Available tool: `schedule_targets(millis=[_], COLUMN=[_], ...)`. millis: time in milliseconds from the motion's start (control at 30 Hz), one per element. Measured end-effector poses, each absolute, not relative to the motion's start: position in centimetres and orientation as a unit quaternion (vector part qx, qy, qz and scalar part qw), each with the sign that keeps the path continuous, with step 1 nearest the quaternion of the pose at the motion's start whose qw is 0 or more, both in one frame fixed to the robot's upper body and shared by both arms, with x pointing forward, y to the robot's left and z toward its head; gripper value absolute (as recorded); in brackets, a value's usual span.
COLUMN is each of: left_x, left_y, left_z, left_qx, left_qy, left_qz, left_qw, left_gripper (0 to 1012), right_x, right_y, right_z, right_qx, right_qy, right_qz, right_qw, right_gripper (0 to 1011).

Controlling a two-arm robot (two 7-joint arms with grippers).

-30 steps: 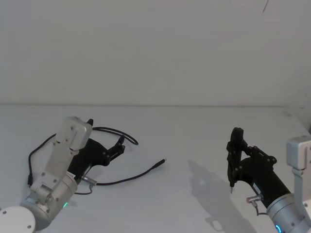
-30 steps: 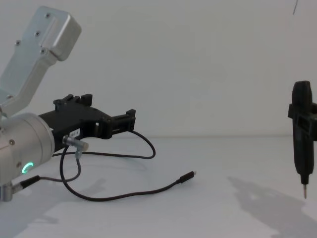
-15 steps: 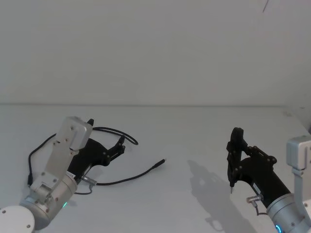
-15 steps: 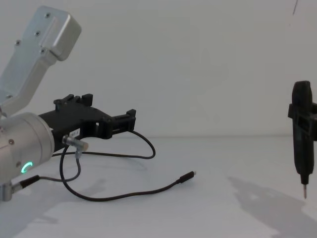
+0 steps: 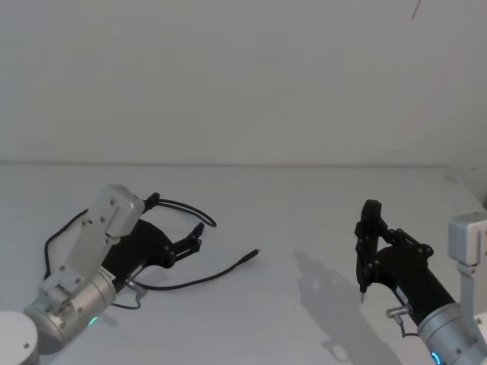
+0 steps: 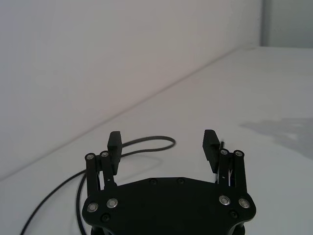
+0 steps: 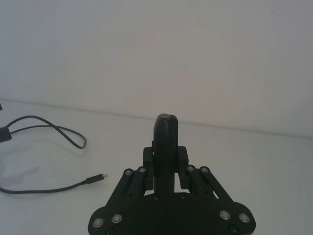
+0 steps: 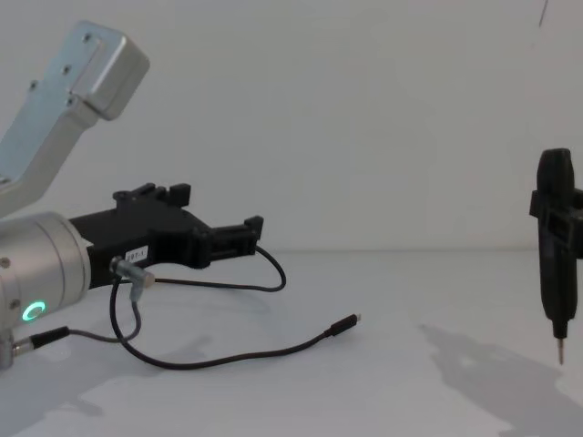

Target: Pick up the data cable with the one hand.

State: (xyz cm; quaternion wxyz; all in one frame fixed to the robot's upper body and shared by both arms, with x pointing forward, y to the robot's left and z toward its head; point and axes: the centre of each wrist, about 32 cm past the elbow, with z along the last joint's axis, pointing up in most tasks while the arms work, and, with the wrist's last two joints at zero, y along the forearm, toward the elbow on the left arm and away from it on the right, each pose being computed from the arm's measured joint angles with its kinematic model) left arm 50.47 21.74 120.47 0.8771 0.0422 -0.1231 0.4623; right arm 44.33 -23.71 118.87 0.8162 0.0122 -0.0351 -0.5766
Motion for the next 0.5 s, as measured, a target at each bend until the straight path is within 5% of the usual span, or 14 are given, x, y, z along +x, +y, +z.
schedule_targets(millis=[500], left_x=[53.0], left_y=[23.9], left_z=[119.6], left_qx=[0.079], left_qy=[-0.078], left_qz=[0.367], left_qw=[0.924], left_gripper=[1001], right_x=[44.3], right_y=[-23.7], right_z=[118.9], right_qx=[0.012], right_qy=[-0.035], right_qz=[-0.577], right_qw=[0.816], right_gripper=[279])
